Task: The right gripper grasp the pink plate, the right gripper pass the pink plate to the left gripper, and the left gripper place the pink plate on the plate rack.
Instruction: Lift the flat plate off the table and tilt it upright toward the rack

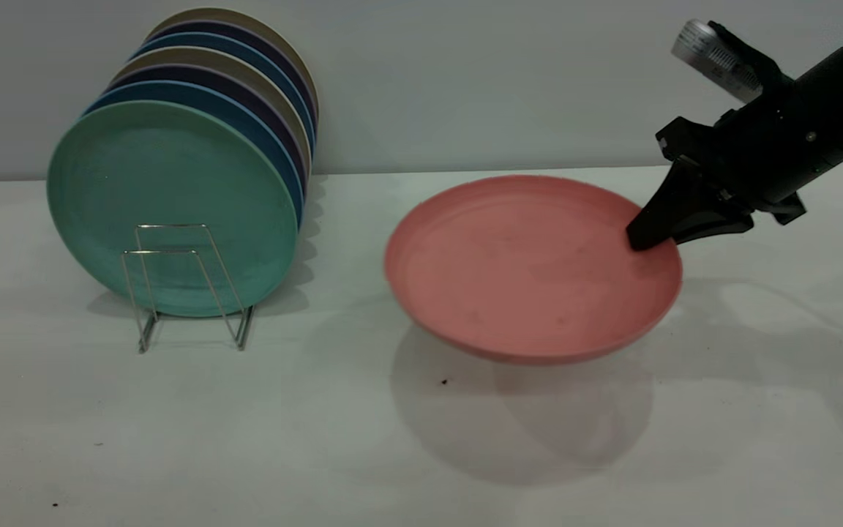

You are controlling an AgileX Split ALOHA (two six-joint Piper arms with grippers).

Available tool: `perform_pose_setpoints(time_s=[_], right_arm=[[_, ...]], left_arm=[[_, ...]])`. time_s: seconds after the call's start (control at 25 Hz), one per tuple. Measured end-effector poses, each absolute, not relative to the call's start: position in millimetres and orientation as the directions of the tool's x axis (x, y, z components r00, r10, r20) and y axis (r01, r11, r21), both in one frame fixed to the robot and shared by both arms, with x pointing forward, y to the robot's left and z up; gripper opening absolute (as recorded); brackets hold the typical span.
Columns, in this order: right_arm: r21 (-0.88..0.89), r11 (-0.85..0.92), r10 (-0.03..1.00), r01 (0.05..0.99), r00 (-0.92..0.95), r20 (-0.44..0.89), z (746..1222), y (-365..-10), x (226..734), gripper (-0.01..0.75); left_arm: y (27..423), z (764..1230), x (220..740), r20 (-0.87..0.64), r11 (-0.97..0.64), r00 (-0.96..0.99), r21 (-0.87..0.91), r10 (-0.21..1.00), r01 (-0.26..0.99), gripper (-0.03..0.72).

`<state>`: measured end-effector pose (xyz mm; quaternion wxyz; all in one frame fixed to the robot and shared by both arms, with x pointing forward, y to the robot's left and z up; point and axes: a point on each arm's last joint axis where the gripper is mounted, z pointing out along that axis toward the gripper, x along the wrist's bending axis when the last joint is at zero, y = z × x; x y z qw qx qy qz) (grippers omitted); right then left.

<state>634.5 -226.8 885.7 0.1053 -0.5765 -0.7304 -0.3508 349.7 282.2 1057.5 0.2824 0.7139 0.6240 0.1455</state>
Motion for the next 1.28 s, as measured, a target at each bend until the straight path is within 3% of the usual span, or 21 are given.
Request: perform_pose_setpoints(time_s=[0.32, 0.8, 1.28], right_arm=[[0.416, 0.144, 0.588, 0.898, -0.416, 0.694, 899, -212, 625, 0.014], [0.453, 0.216, 0.542, 0.865, -0.492, 0.681, 900, -196, 620, 0.014], [0.474, 0.262, 0.515, 0.841, -0.537, 0.668, 901, -177, 615, 0.014]], left_arm=[[269, 1053, 362, -0.282, -0.062, 0.254, 0.549, 0.925, 0.834, 0.436], [254, 1034, 407, -0.445, -0.045, 0.310, 0.512, 0.840, 0.858, 0.435], [235, 1001, 442, -0.677, -0.048, 0.348, 0.419, 0.649, 0.906, 0.435]])
